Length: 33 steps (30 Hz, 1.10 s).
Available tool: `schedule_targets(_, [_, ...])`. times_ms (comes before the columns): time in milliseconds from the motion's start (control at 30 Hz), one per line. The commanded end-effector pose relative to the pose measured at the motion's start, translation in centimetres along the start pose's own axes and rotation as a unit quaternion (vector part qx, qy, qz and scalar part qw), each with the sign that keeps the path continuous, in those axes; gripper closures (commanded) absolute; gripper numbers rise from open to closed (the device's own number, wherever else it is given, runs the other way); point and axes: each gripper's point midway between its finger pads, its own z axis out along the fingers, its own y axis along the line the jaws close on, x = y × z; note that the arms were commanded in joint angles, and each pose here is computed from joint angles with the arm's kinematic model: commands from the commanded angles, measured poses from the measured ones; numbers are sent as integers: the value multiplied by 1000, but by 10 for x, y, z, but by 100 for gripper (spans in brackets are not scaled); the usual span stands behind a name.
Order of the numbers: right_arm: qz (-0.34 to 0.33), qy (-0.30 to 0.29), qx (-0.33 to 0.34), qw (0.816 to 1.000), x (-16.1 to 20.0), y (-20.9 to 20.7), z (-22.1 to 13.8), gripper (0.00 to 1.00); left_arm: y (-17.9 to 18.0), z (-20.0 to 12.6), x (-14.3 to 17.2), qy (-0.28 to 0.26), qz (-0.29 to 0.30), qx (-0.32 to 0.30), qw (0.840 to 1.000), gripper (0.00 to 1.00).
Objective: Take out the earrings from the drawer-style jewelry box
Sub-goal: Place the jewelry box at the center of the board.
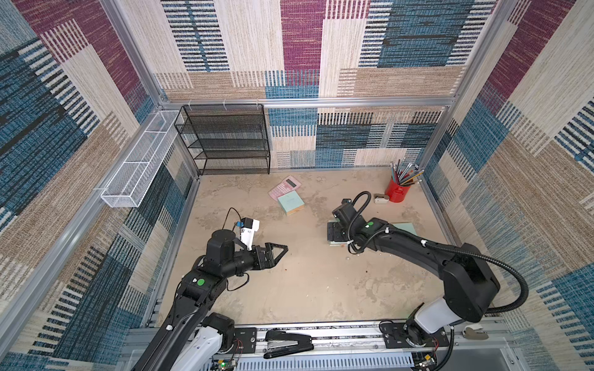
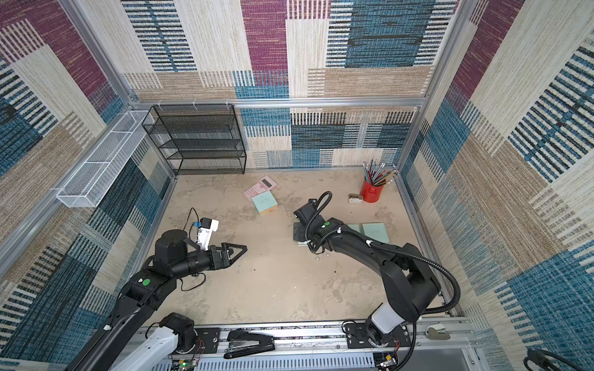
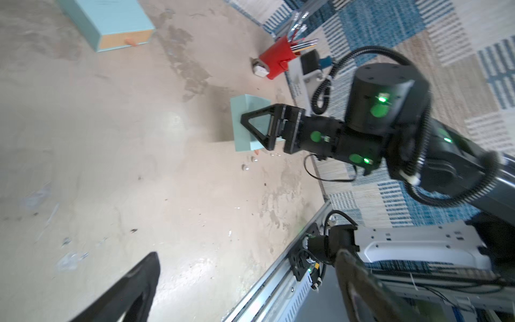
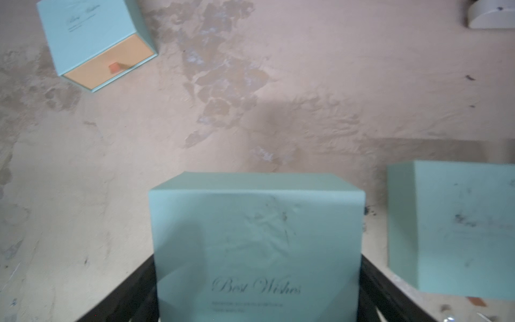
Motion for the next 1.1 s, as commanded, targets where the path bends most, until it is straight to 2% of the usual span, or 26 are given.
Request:
schedule_targets(0, [-24, -14, -20, 999, -13, -3, 5, 12, -42, 1, -10, -5, 63, 75, 995, 1])
schedule_targets(200, [-24, 6, -12, 1000, -9, -25, 23, 12, -70, 8, -11, 9, 108, 105, 989, 2])
schedule_targets(367, [-26, 18, -13, 999, -5, -29, 32, 13, -71, 11, -14, 16, 125, 92, 988, 2])
schedule_targets(1067, [-11, 53, 2, 999, 22, -38, 51, 12, -56, 19, -7, 26, 105, 77, 991, 2])
